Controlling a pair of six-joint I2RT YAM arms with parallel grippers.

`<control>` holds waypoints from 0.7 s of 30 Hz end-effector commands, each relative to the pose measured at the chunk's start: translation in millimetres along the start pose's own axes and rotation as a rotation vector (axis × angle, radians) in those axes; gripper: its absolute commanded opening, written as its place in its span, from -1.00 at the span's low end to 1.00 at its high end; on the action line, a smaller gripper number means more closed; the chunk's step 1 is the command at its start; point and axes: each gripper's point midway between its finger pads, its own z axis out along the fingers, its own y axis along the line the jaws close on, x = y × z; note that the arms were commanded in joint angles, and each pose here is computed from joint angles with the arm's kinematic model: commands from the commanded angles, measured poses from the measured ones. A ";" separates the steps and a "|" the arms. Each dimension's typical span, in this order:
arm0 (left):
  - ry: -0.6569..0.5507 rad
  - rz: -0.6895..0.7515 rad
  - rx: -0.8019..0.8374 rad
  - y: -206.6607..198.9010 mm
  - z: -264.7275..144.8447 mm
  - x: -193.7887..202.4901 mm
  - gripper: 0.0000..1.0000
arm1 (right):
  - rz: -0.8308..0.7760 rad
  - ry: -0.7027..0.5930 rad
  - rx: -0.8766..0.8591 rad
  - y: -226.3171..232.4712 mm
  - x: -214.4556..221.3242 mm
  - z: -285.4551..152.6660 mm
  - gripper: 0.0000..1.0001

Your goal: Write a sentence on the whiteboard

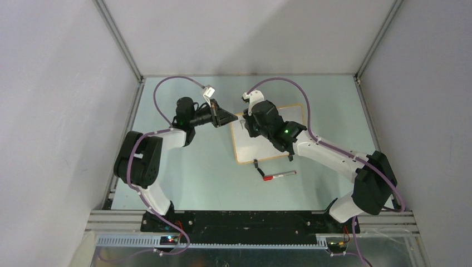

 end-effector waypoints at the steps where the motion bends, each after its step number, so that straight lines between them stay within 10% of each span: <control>1: 0.013 0.054 -0.077 16.4 3.5 5.8 -0.89 | 0.021 -0.017 0.059 -12.3 -8.8 3.5 -1.00; 21: 0.016 0.054 -0.083 16.9 2.9 6.7 -0.89 | 0.046 -0.002 0.106 -27.7 -4.8 -5.5 -1.00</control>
